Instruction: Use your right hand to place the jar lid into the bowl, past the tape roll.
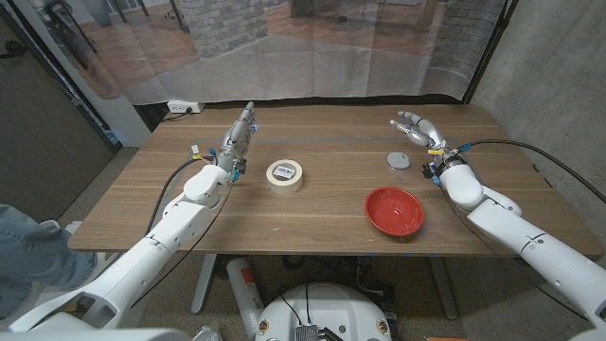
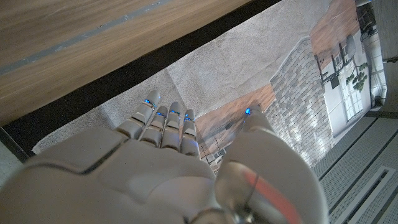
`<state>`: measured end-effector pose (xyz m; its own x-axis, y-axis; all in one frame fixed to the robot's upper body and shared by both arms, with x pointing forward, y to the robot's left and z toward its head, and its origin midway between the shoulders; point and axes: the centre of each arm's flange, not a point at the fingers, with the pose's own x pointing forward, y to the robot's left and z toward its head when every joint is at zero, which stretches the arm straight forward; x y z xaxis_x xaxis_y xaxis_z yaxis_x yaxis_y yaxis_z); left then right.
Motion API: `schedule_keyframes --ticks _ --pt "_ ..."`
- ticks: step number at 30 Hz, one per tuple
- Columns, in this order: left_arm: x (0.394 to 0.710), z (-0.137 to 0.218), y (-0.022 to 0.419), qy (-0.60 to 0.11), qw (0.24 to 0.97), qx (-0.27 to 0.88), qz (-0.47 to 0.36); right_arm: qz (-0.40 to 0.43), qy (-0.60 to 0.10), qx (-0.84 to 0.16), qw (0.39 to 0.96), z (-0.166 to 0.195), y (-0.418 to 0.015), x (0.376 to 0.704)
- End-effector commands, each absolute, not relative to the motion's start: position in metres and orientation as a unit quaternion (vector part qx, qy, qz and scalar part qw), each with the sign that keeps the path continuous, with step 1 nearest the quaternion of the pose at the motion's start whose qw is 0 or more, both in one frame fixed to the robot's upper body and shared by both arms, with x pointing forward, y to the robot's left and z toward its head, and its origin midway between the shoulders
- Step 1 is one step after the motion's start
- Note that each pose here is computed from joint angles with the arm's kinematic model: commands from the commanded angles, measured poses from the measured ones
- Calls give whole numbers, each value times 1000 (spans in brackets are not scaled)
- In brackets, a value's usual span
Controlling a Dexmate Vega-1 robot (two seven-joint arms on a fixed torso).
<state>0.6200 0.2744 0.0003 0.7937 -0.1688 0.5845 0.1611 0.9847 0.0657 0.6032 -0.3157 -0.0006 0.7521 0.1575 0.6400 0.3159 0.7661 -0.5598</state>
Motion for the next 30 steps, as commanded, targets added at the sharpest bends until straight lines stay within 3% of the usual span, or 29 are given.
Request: schedule_keyframes --ticks 1,30 --pt "617 1 273 -309 947 10 -87 -52 -350 -378 856 0 -313 600" --pt "615 -2 273 -311 947 10 -82 -74 -339 -450 823 -1 -308 597"
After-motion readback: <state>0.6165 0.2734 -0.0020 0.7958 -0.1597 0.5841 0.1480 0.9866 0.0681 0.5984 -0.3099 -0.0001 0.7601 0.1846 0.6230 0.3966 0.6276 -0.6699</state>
